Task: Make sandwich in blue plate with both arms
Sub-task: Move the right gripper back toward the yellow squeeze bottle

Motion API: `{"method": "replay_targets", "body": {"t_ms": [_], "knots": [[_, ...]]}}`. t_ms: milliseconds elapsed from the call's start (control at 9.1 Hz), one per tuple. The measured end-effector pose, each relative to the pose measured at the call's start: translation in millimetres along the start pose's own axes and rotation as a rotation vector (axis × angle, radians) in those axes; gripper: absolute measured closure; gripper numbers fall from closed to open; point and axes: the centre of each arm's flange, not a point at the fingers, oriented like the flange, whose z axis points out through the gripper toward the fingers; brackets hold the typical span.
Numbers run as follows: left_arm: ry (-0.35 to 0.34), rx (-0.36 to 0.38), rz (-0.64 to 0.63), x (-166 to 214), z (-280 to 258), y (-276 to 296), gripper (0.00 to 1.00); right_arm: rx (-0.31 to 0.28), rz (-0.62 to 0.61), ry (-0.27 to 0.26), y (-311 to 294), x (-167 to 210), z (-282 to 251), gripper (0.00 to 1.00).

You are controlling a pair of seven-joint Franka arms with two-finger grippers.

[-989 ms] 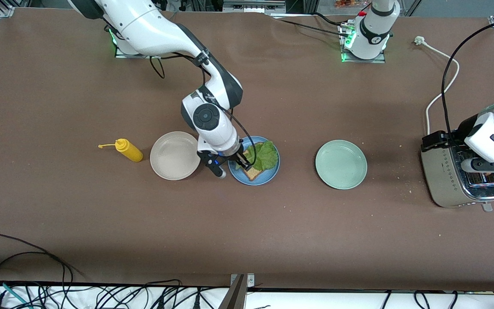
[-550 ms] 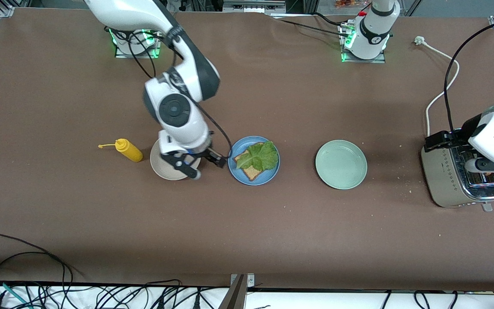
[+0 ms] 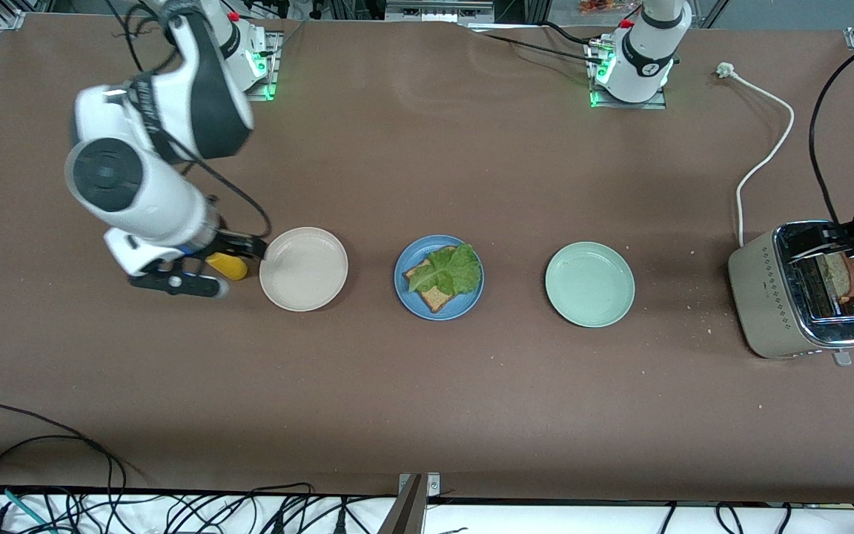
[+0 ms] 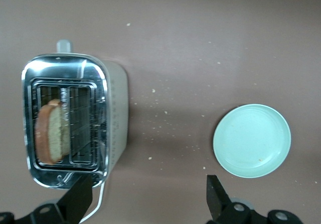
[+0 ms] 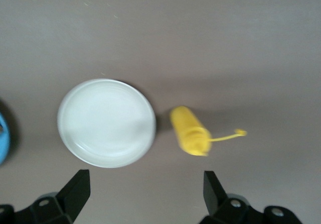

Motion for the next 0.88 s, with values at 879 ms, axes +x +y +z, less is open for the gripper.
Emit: {"method": "replay_targets", "body": {"t_ms": [879], "knots": [[-0.035, 0.036, -0.094, 18, 83, -170, 0.00, 0.138, -0.396, -0.048, 263, -16, 72, 0.00]]}}
